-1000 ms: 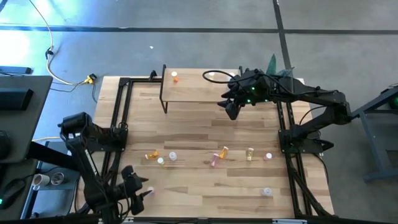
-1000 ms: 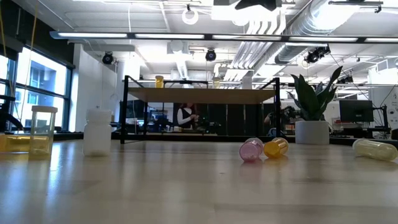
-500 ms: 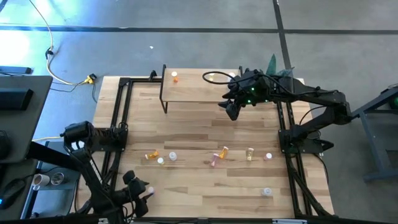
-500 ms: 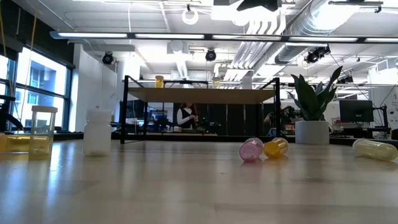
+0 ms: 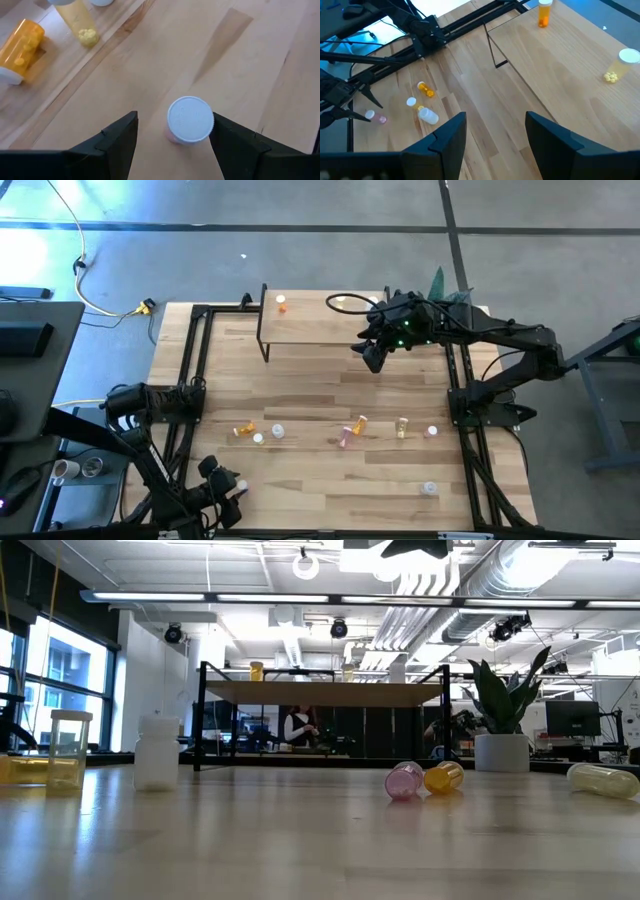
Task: Pick and place medicine bottles onto shelf by color
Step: Put the left pink pill bottle on the shelf
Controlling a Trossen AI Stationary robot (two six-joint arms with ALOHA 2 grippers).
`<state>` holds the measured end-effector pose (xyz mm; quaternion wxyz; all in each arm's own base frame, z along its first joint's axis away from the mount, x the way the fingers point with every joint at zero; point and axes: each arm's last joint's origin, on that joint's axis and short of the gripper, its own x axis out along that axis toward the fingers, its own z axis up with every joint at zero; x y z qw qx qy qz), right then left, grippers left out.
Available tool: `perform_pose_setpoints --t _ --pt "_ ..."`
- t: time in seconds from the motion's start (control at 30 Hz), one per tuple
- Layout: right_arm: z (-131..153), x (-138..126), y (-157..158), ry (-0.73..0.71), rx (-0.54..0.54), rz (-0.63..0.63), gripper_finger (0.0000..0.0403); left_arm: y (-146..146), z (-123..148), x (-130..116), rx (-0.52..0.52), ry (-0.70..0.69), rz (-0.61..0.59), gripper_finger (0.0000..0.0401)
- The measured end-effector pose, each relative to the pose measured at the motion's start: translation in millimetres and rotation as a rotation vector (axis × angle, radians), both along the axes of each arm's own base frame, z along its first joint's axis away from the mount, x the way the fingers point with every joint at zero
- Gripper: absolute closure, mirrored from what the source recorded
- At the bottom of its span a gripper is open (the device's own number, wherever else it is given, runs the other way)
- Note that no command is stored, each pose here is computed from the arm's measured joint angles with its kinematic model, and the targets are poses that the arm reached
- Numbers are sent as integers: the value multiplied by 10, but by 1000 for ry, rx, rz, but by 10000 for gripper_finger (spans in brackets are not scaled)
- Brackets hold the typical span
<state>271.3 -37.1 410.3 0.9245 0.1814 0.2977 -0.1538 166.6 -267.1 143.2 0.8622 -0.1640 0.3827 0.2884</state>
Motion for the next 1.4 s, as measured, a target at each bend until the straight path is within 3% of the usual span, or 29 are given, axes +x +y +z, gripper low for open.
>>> perform_pose_setpoints --t 0.17,0.73,0.97,1.17,1.4 --pt "1 -1 0 0 -1 -1 208 1 3 4 7 -15 -2 185" --pt "-1 -3 -8 4 -17 -22 208 0 1 2 1 -4 -1 289" --pt "-19 -17 -6 28 -14 -22 208 2 17 1 -3 -7 0 295" --pt "-24 -21 -5 35 -12 -22 208 58 227 6 -50 -45 6 292" --pt "-24 -21 -5 34 -12 -21 208 334 700 155 -40 -106 -58 291"
